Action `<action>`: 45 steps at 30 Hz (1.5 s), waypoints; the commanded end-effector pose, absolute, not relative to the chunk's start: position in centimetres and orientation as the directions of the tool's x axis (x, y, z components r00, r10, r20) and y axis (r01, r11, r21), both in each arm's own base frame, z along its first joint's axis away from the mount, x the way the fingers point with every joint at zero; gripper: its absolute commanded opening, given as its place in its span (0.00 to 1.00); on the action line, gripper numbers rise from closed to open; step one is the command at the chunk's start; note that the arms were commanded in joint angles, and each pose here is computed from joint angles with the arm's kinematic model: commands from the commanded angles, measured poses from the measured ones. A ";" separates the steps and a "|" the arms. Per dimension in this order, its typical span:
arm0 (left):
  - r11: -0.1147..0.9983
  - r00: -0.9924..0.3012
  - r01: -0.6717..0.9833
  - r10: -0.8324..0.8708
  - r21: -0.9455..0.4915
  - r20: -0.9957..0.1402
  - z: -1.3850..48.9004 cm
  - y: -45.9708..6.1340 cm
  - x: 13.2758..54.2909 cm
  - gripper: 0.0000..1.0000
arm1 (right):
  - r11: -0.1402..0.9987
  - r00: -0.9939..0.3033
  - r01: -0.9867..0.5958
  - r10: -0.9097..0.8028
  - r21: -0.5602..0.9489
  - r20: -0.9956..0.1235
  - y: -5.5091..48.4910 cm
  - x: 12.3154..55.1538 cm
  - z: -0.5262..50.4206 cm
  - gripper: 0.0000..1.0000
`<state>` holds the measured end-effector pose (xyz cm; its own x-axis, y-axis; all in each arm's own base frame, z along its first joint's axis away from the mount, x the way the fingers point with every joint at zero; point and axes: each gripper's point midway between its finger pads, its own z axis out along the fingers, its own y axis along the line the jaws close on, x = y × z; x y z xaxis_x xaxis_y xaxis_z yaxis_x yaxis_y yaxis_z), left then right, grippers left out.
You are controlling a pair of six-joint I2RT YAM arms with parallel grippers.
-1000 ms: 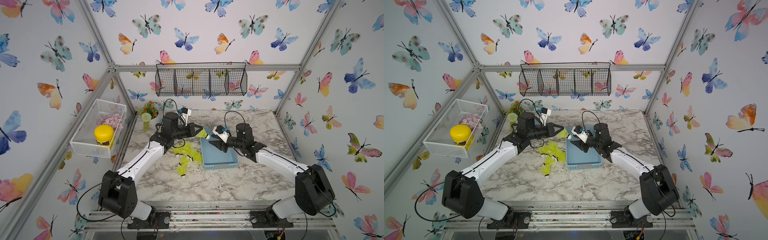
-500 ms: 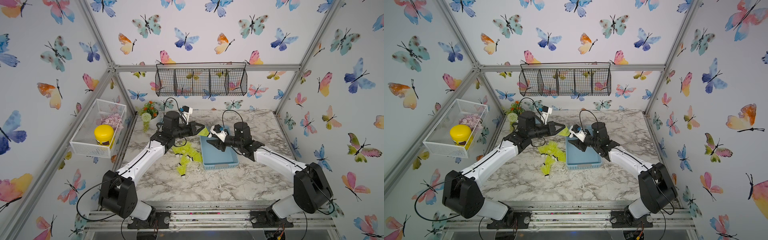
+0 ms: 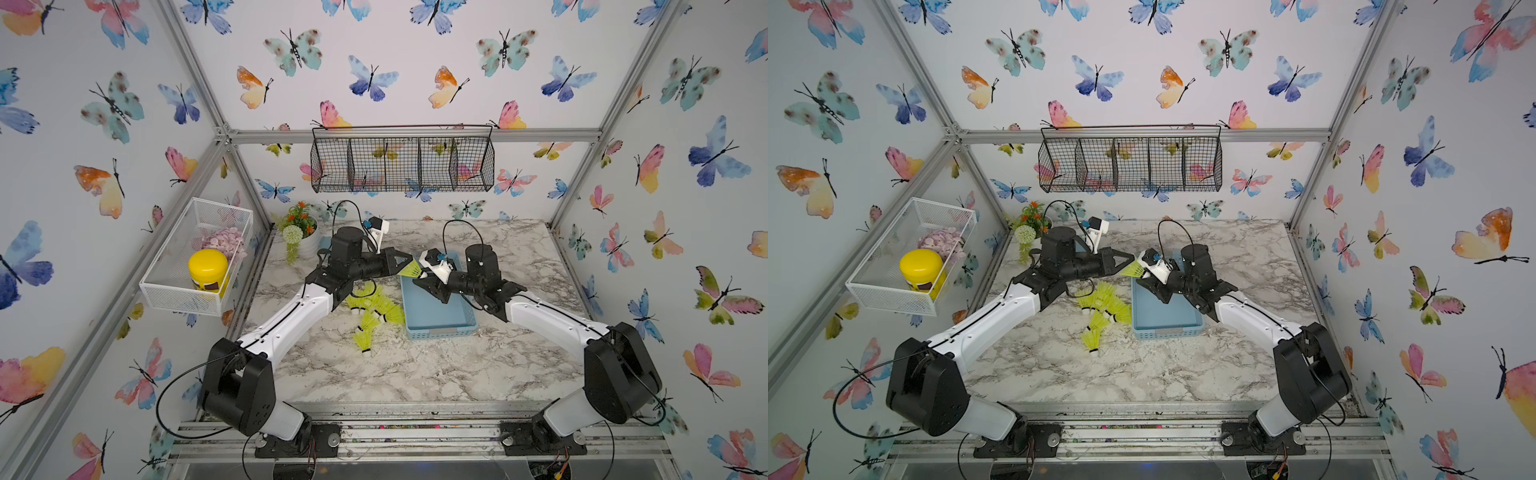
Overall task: Put the shuttlecocks into the storage box
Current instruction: Place the shuttlecock in the storage box.
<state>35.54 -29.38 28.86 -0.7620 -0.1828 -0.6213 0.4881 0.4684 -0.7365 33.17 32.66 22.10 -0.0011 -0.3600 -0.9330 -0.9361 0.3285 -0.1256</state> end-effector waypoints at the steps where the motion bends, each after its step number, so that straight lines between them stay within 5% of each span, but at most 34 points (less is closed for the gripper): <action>1: 0.451 -0.770 0.497 -0.163 -0.741 -0.616 28.4 -29.9 35.0 0.01 | 0.341 0.014 -0.929 -0.351 -0.142 -0.936 33.0 33.7 22.9 0.27; 11: 0.461 -0.773 0.570 0.020 -0.680 -0.634 27.3 -29.9 32.8 0.30 | 0.315 0.033 -0.933 -0.408 -0.175 -0.912 32.6 33.4 22.0 0.17; 17: 0.487 -0.753 0.607 0.098 -0.629 -0.651 27.2 -29.0 32.1 0.34 | 0.290 0.033 -0.941 -0.432 -0.174 -0.901 32.5 32.9 21.5 0.15; 30: 0.480 -0.743 0.634 0.159 -0.606 -0.650 26.6 -28.8 31.8 0.23 | 0.270 0.046 -0.945 -0.451 -0.185 -0.891 32.3 32.4 21.6 0.16; 35: 0.454 -0.760 0.623 0.156 -0.637 -0.631 26.2 -29.2 31.7 0.00 | 0.291 0.035 -0.939 -0.455 -0.186 -0.890 32.1 32.7 21.5 0.20; 40: 0.453 -0.765 0.594 0.061 -0.665 -0.641 26.9 -29.3 32.6 0.00 | 0.440 -0.035 -0.877 -0.457 -0.192 -0.889 30.4 34.8 21.8 0.42; 45: 0.423 -0.772 0.561 -0.044 -0.712 -0.634 27.4 -29.9 33.9 0.00 | 0.570 -0.162 -0.816 -0.392 -0.101 -0.905 26.7 36.7 22.0 0.43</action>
